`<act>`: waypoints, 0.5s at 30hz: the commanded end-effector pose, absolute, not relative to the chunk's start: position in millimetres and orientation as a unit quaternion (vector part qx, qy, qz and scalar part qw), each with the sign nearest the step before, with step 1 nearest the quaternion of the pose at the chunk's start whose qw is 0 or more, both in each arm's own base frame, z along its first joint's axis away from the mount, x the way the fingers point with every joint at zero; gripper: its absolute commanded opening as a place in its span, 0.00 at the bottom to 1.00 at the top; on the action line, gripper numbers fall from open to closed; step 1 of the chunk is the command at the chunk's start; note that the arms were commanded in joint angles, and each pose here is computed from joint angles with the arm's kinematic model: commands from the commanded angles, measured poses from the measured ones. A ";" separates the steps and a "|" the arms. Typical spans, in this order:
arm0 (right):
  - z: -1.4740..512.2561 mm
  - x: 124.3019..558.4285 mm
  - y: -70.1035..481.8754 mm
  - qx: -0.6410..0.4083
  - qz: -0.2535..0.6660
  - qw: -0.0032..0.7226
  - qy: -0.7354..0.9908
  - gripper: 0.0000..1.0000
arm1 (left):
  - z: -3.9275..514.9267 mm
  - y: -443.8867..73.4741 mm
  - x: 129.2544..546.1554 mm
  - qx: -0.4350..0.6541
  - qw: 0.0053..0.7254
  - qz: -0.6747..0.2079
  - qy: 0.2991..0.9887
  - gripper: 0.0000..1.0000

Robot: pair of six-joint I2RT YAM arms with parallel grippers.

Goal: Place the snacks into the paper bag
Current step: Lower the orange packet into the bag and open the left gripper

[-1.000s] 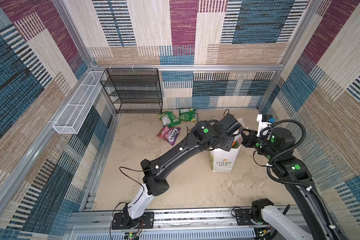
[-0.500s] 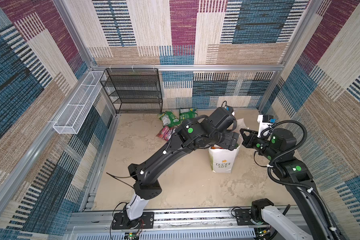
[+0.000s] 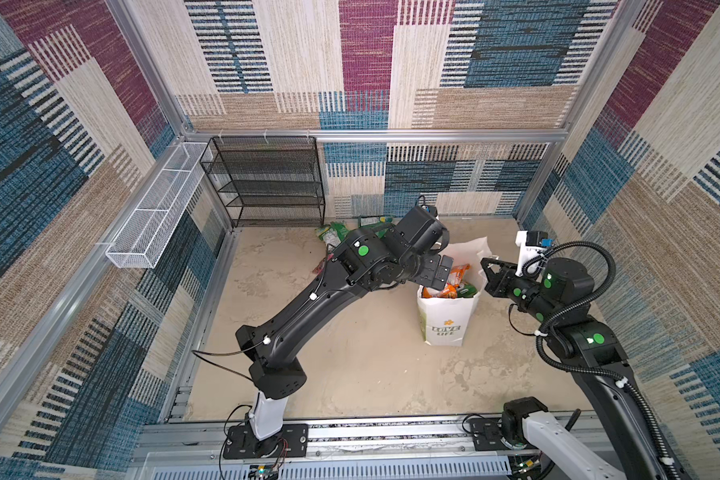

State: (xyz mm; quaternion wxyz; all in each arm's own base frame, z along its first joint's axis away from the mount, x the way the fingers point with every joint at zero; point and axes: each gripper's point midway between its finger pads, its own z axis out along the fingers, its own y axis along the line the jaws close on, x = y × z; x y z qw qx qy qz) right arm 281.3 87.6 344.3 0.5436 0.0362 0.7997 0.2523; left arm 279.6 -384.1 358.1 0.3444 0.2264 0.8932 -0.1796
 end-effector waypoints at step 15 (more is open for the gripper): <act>364.1 285.6 99.6 0.001 0.270 0.554 0.787 0.00 | 355.4 -392.6 325.4 0.174 0.298 -0.273 0.898 0.00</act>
